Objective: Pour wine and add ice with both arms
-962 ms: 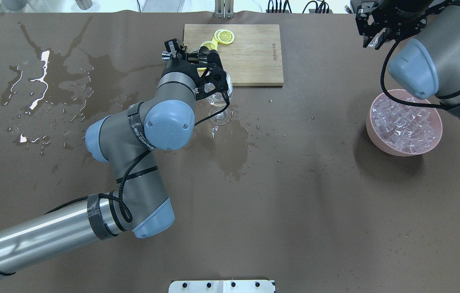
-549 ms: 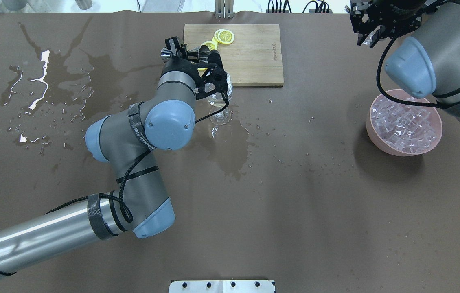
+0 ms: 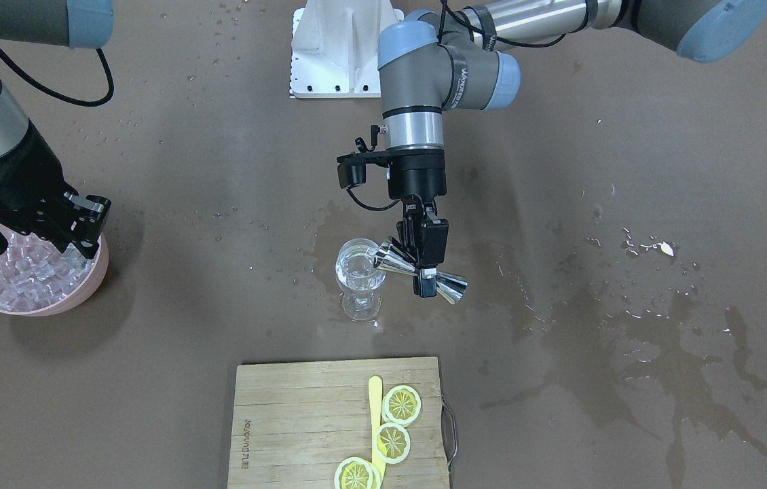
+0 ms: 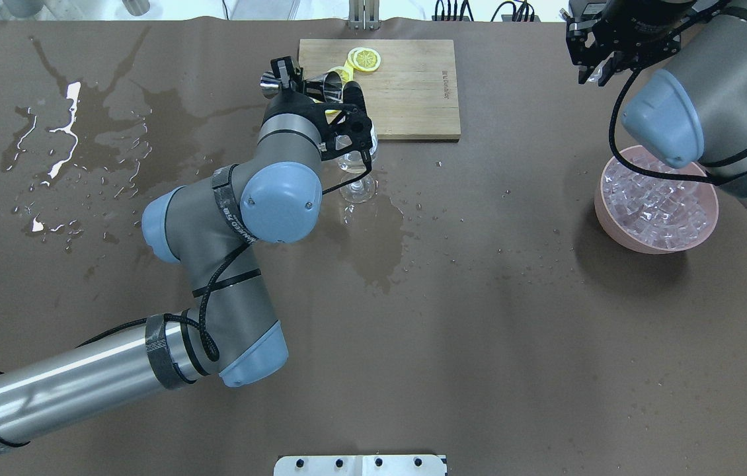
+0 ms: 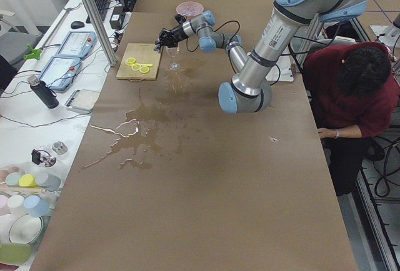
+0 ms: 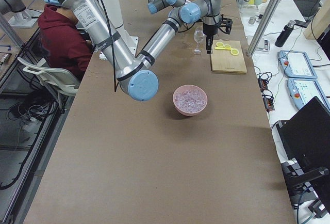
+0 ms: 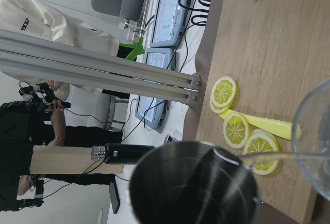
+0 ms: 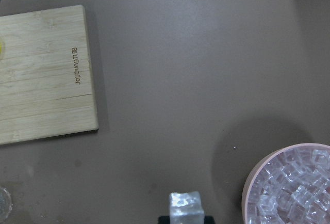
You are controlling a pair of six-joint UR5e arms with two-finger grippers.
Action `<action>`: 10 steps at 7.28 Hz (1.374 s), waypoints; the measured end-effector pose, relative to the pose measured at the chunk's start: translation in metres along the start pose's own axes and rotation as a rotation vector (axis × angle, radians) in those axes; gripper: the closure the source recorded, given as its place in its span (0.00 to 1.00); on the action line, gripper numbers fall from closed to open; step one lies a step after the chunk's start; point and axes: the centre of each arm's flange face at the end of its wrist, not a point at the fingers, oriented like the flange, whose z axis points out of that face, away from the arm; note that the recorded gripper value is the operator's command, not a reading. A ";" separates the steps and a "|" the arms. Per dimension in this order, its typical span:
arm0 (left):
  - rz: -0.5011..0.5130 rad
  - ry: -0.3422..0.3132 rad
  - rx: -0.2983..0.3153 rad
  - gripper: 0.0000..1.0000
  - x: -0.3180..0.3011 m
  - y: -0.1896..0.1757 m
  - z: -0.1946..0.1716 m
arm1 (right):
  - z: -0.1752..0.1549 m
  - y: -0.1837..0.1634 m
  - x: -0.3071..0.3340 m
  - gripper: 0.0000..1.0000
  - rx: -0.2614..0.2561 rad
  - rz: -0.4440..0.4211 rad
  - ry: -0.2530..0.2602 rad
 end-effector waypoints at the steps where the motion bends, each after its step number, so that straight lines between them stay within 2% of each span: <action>1: 0.018 -0.002 -0.011 1.00 -0.001 -0.003 -0.001 | 0.010 0.002 0.003 0.96 -0.016 -0.015 0.012; 3: 0.094 -0.032 -0.021 1.00 -0.006 -0.011 -0.005 | 0.019 0.005 0.004 0.96 -0.033 -0.024 0.018; 10: 0.295 -0.089 -0.049 1.00 0.006 -0.021 -0.007 | 0.019 0.010 -0.009 0.96 -0.038 -0.027 0.009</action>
